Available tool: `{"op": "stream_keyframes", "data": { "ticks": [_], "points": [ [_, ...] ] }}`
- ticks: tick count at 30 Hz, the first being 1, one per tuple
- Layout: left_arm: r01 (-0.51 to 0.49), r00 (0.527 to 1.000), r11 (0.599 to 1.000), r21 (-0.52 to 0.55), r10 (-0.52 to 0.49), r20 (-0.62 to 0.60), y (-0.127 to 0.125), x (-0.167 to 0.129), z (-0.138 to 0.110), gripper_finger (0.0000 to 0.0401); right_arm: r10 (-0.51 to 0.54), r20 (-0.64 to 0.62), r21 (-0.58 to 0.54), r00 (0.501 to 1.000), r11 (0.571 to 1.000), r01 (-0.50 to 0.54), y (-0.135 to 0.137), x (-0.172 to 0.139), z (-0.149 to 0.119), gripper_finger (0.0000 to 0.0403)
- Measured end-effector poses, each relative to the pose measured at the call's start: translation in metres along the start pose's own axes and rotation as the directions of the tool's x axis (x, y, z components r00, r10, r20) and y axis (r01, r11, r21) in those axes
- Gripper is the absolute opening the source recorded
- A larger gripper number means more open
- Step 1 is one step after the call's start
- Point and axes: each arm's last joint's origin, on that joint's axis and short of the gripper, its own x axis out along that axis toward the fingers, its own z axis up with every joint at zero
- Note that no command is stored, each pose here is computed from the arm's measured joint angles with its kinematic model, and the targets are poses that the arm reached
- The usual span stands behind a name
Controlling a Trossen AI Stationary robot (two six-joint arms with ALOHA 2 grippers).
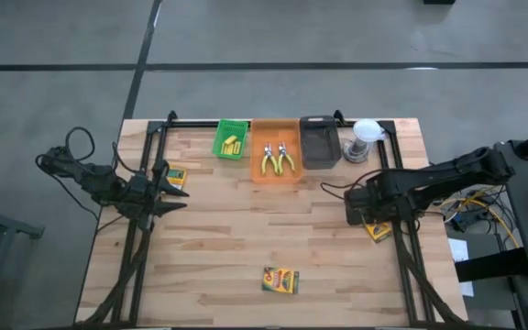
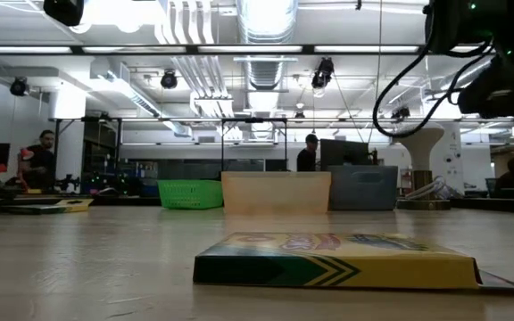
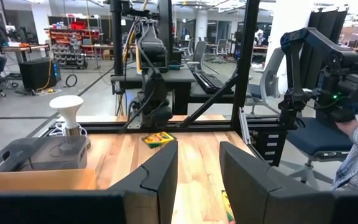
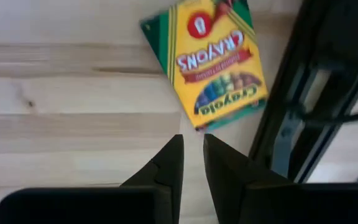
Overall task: Pick & Place School Supplies
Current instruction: Put the yellow crayon box into the black bin
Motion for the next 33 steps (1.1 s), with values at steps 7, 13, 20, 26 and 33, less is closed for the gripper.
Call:
{"op": "stream_keyframes", "data": {
  "ticks": [7, 13, 20, 26, 33],
  "points": [
    [0.0, 1.0, 1.0, 0.002, 0.0, -0.004, 0.0, 0.0, 0.0, 0.0124, -0.038, -0.063, 0.163, 0.997, 0.985, 0.048, 0.005, 0.005, 0.001, 0.0054],
    [-0.001, 1.0, 1.0, 0.003, 0.001, -0.007, 0.0, 0.0, -0.001, 0.0124, -0.062, -0.094, 0.282, 0.994, 0.955, 0.087, 0.011, 0.008, 0.008, 0.0053],
    [0.0, 1.0, 1.0, 0.003, 0.0, -0.007, 0.0, 0.0, -0.001, 0.0124, -0.091, -0.079, 0.362, 0.993, 0.925, 0.113, 0.024, 0.009, 0.025, 0.0053],
    [-0.001, 1.0, 1.0, 0.003, 0.001, -0.007, 0.0, 0.0, -0.001, 0.0124, -0.204, -0.111, 0.363, 0.973, 0.903, 0.23, 0.036, 0.025, 0.04, 0.0053],
    [-0.001, 1.0, 1.0, 0.003, 0.001, -0.007, 0.0, 0.0, -0.001, 0.0124, -0.311, -0.191, 0.283, 0.931, 0.891, 0.356, 0.043, 0.043, 0.052, 0.0053]
  ]
}}
